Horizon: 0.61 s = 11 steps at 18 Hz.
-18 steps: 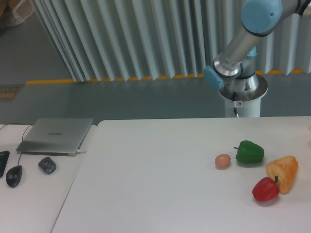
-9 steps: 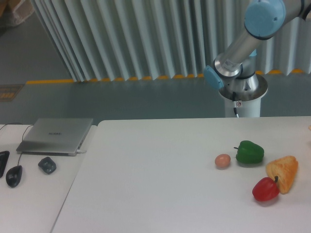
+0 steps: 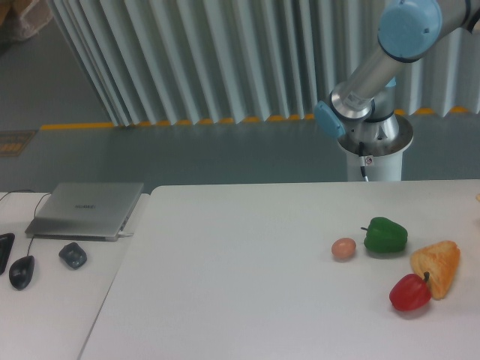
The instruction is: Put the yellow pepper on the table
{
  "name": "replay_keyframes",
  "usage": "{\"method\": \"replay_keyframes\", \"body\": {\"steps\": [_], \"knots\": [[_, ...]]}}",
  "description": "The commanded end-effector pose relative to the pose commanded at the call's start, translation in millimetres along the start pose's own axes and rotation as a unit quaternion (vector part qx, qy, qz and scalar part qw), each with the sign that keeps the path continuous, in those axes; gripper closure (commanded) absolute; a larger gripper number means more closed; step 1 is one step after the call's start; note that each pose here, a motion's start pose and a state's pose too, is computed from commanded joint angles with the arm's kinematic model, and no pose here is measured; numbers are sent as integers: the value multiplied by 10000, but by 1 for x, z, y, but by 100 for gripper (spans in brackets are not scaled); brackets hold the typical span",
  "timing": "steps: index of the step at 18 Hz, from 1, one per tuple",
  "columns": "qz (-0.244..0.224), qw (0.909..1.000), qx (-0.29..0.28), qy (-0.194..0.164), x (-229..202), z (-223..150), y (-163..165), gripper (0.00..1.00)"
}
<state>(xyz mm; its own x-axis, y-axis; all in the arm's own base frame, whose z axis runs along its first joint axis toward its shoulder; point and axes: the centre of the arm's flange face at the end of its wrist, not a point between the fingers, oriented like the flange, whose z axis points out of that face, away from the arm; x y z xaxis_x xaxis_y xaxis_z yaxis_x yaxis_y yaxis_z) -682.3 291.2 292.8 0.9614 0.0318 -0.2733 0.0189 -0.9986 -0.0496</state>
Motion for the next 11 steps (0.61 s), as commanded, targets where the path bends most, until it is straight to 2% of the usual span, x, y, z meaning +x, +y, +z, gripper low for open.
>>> {"method": "replay_keyframes", "body": {"steps": [1,2,3,7,11], "knots": [[15,10000,-42,-11,0,-1,0,16],[23,9999,-108,-12,2,0,-1,30],[38,9999,-151,-16,4,-1,-2,35],[82,9998,-156,-33,5,-6,-4,42],[89,9997,-167,169,9,-18,-5,43]]}}
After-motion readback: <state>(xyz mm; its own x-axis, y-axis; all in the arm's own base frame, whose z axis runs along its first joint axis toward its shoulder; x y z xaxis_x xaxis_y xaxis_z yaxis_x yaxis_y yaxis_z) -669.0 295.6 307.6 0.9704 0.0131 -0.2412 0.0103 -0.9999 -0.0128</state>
